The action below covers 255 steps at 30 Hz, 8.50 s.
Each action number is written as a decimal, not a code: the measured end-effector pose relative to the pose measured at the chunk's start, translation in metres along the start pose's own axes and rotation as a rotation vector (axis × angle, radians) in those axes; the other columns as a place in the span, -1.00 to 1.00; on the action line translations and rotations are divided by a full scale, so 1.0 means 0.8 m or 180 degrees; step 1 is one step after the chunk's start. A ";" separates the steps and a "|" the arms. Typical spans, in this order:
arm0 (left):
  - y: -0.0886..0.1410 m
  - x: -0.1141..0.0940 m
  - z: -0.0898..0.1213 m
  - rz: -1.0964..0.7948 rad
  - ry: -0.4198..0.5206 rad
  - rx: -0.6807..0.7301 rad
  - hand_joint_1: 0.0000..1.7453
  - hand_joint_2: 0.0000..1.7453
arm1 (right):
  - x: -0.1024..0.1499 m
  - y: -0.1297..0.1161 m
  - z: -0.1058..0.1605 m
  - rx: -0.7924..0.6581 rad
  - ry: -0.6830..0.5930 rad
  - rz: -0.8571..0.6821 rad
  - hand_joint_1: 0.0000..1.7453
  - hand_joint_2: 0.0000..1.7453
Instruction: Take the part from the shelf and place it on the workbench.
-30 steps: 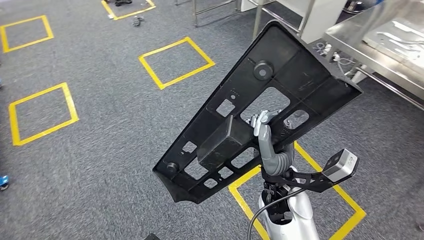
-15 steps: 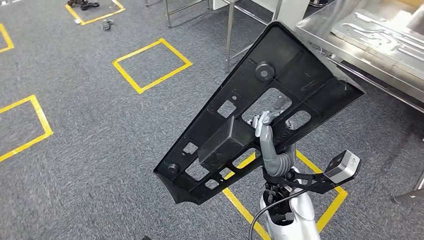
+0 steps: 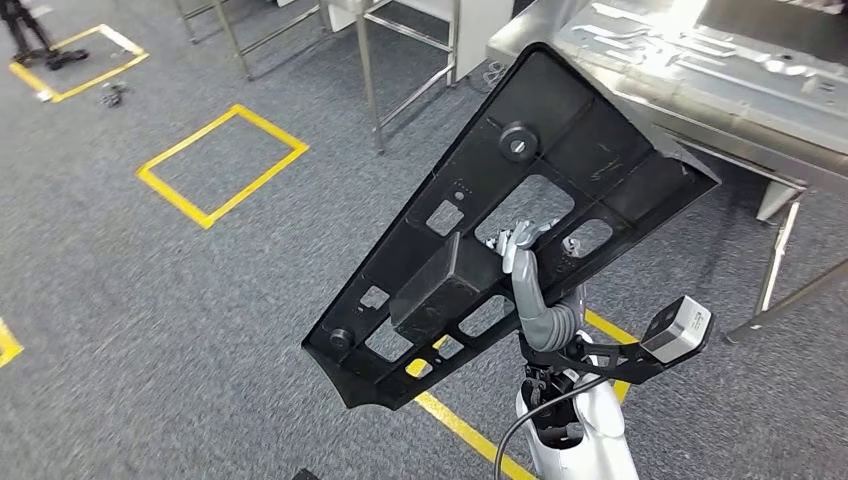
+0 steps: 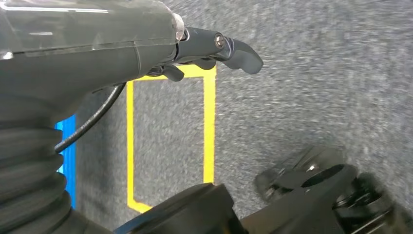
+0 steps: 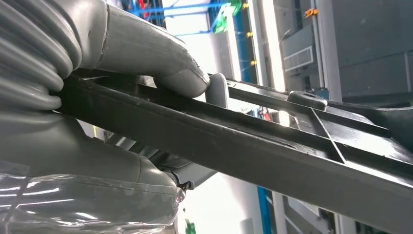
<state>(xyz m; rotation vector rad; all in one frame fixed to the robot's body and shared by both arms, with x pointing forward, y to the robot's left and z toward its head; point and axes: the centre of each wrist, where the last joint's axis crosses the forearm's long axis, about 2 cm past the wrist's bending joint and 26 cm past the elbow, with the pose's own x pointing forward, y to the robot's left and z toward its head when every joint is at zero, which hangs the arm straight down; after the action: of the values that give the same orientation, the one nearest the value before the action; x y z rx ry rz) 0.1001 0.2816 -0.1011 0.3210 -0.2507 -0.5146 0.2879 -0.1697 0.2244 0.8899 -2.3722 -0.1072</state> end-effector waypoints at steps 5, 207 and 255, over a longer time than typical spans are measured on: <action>-0.001 0.002 0.000 0.0006 -0.0010 0.0007 -1.00 1.00 | 0.000 0.000 0.000 -0.0001 0.0033 0.0014 1.00 1.00; -0.012 -0.028 0.003 0.0267 0.0213 0.0033 -1.00 1.00 | 0.106 0.056 -0.134 0.0809 -0.1341 0.1961 1.00 1.00; -0.012 -0.010 0.003 0.0314 0.0036 -0.0046 -1.00 1.00 | -0.049 -0.176 -0.233 0.1917 0.1878 0.6431 1.00 1.00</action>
<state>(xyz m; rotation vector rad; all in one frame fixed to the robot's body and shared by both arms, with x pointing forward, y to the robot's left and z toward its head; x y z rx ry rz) 0.0883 0.2769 -0.1034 0.2958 -0.2503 -0.4171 0.4969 -0.2302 0.3189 -1.3162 -1.6509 1.3915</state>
